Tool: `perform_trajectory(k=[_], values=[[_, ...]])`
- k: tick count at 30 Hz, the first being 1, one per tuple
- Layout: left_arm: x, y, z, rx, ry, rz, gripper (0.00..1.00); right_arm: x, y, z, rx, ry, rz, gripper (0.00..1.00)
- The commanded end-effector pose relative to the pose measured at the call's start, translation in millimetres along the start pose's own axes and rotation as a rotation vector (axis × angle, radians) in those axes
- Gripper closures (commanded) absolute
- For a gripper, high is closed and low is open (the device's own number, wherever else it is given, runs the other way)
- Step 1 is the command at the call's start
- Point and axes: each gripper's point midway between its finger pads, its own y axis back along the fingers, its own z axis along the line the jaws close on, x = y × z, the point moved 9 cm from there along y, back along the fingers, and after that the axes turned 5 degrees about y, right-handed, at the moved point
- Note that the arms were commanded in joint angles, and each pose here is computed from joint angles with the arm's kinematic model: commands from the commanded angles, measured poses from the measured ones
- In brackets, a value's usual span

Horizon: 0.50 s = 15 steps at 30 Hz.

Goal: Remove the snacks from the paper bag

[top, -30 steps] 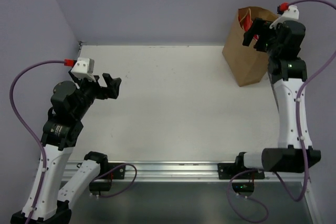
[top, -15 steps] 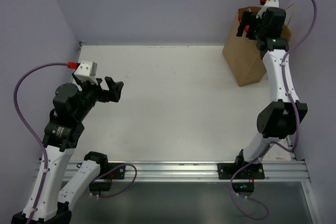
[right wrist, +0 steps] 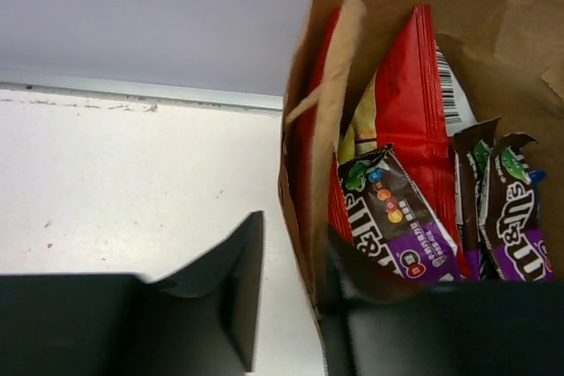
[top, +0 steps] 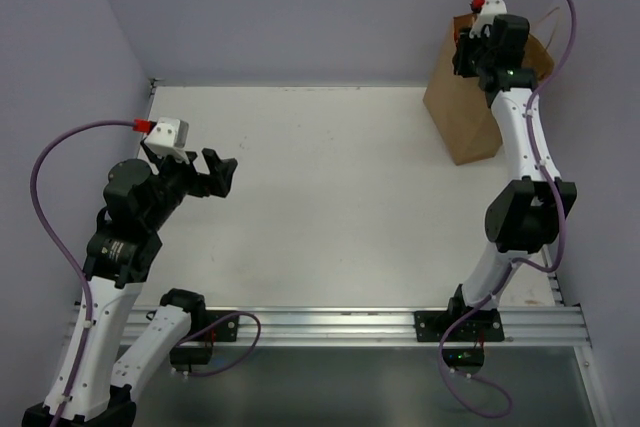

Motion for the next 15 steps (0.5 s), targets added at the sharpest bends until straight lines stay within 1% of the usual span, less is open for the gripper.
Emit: perform_trajectory(k=[1, 3, 4, 7, 8, 10, 12, 13, 14, 15], values=[[-8.4, 4.7, -4.7, 0.031, -0.023, -0.025, 0.00, -10.7, 12.7, 10.9, -0.047, 0.054, -0.039, 0.74], [-10.0, 6.5, -5.5, 0.035, -0.023, -0.027, 0.00, -13.2, 22.8, 14.8, -0.058, 0.064, -0.056, 0.80], [-11.1, 8.0, -6.0, 0.035, -0.025, -0.029, 0.00, -14.1, 25.8, 17.2, -0.062, 0.074, -0.060, 0.88], [-14.8, 11.4, -7.3, 0.037, -0.026, -0.038, 0.00, -19.3, 43.6, 23.9, -0.066, 0.089, -0.072, 0.99], [-15.7, 12.4, -7.6, 0.038, -0.028, -0.041, 0.00, -15.4, 47.5, 24.4, -0.065, 0.087, -0.060, 1.00], [-17.7, 14.1, -8.4, 0.040, -0.027, -0.047, 0.00, -20.2, 62.7, 43.1, -0.094, 0.103, -0.082, 1.00], [-21.1, 15.8, -9.4, 0.042, -0.029, -0.057, 0.00, -12.5, 71.8, 54.1, -0.109, 0.108, -0.057, 1.00], [-21.4, 16.5, -9.6, 0.042, -0.028, -0.058, 0.00, -16.6, 85.2, 66.6, -0.129, 0.118, -0.076, 1.00], [-22.4, 17.3, -10.0, 0.043, -0.026, -0.060, 0.00, -14.4, 91.4, 71.6, -0.127, 0.122, -0.070, 1.00], [-24.6, 19.0, -10.6, 0.043, -0.029, -0.068, 0.00, -3.6, 94.6, 78.7, -0.140, 0.123, -0.037, 1.00]])
